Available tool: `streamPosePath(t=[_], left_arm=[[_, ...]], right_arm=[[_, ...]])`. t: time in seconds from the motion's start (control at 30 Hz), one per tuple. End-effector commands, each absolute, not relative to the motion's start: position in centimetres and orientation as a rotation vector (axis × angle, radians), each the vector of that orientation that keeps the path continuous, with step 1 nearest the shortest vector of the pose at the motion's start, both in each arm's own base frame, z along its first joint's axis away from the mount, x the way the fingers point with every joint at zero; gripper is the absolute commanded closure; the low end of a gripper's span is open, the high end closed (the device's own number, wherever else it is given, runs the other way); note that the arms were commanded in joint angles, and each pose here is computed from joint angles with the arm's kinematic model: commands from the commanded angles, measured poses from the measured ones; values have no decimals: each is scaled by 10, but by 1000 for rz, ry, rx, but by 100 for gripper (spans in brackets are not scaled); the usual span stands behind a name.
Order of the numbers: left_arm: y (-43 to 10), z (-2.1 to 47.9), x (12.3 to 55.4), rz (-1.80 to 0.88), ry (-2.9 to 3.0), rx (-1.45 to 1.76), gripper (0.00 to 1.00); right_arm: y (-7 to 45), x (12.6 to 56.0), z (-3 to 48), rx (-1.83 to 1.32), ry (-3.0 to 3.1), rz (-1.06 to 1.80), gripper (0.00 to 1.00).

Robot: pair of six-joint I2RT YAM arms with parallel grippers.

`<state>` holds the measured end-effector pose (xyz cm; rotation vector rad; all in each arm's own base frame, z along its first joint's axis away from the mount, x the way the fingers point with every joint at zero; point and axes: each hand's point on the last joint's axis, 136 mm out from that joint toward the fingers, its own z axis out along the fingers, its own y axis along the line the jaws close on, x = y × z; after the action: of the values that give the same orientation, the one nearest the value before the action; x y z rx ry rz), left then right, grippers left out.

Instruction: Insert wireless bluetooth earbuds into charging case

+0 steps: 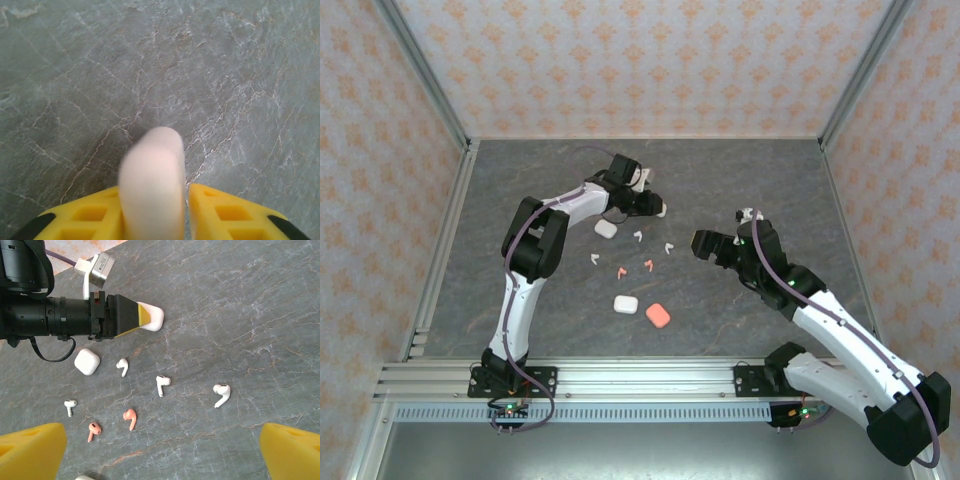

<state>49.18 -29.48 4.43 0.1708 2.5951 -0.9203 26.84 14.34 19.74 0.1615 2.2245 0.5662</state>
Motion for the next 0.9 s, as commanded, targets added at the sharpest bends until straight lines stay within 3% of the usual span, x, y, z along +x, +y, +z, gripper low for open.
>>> streamPosePath(t=[0.0,0.23,0.47,0.63,0.87], left_arm=[[-286,43,493,-896,2620,151,57],[-269,60,497,-826,2595,148,52],[-253,114,491,-810,2467,157,50],[-234,158,463,-784,2344,150,50],[-191,178,408,-699,2225,23,47]], right_arm=[[136,270,196,186,2222,520,1],[144,268,199,147,2241,560,1],[145,255,188,116,2349,547,1],[152,234,175,-23,2493,375,1],[204,203,141,-266,2605,294,1]])
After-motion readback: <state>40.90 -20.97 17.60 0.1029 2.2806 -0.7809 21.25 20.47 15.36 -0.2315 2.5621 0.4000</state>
